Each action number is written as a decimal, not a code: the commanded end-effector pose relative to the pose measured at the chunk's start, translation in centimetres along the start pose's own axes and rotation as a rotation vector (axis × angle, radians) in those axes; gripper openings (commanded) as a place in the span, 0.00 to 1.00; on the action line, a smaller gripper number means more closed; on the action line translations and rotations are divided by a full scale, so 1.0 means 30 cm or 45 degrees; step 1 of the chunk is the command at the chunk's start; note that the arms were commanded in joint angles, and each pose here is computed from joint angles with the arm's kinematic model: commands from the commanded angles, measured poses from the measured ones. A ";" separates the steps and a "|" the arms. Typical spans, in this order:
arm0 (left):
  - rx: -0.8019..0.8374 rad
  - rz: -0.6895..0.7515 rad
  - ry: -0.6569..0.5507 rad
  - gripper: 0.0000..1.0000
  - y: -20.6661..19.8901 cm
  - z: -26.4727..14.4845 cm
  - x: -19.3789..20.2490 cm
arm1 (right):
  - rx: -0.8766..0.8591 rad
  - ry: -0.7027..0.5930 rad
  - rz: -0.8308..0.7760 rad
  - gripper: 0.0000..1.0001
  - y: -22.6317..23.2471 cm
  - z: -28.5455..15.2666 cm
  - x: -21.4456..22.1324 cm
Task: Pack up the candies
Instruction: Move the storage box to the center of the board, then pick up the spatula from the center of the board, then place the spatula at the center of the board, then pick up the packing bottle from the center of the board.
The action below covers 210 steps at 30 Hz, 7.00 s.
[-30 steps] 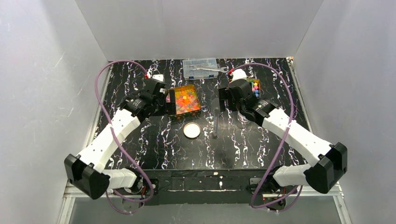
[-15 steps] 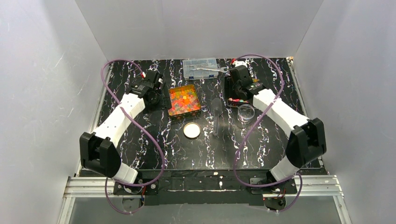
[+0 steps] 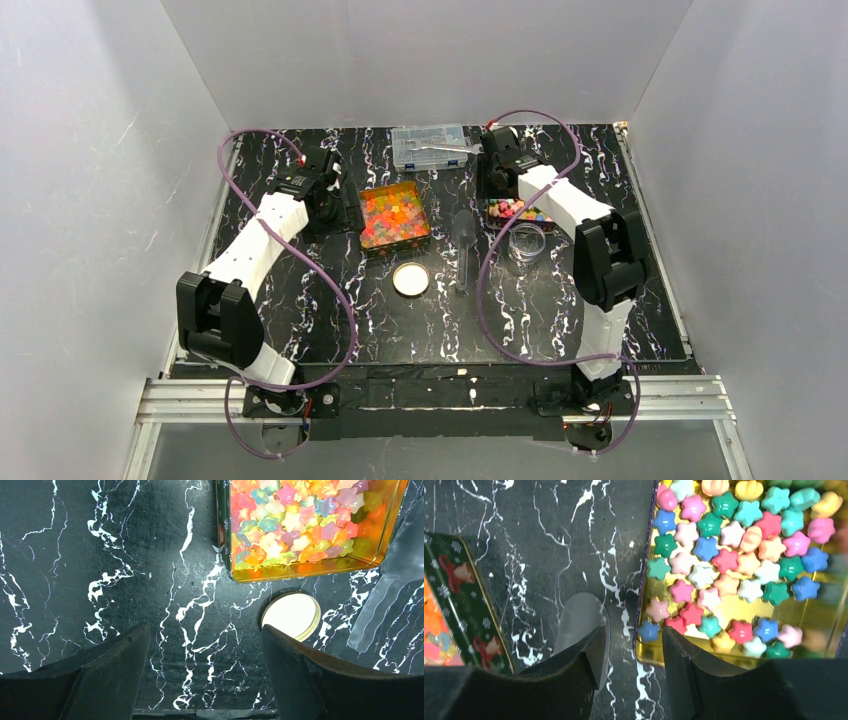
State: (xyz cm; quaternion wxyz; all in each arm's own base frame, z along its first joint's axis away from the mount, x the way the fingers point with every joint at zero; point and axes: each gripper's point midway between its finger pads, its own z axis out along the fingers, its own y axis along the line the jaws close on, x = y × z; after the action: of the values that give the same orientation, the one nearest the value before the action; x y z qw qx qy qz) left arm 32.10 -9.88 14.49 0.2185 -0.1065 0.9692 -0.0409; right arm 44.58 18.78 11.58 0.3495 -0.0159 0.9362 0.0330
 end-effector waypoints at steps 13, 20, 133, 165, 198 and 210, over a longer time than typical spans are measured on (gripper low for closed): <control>0.111 -0.066 0.045 0.82 0.017 -0.007 0.024 | 0.058 0.056 0.081 0.22 0.010 0.225 -0.036; 0.122 -0.079 0.059 0.82 0.019 -0.002 0.026 | 0.016 0.066 0.090 0.01 0.031 0.224 -0.025; 0.173 -0.052 0.019 0.81 0.022 -0.035 0.026 | -0.165 0.317 -0.258 0.11 0.201 -0.197 0.688; 0.200 -0.057 0.024 0.82 0.010 -0.043 0.030 | -0.019 0.344 -0.040 0.01 -0.126 -0.516 0.919; 0.279 -0.051 0.038 0.83 -0.025 -0.057 0.035 | 0.094 0.015 -0.158 0.55 -0.048 -0.580 0.513; 0.281 -0.043 0.044 0.84 -0.025 -0.052 0.038 | 0.083 -0.030 -0.191 0.55 -0.018 -0.475 0.259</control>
State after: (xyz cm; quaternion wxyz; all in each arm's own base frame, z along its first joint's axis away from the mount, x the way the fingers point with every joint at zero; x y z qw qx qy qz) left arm 31.05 -10.91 14.44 0.1981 -0.1032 0.9642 -0.1429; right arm 26.49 17.19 15.81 0.3435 -0.0684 0.9361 -0.0312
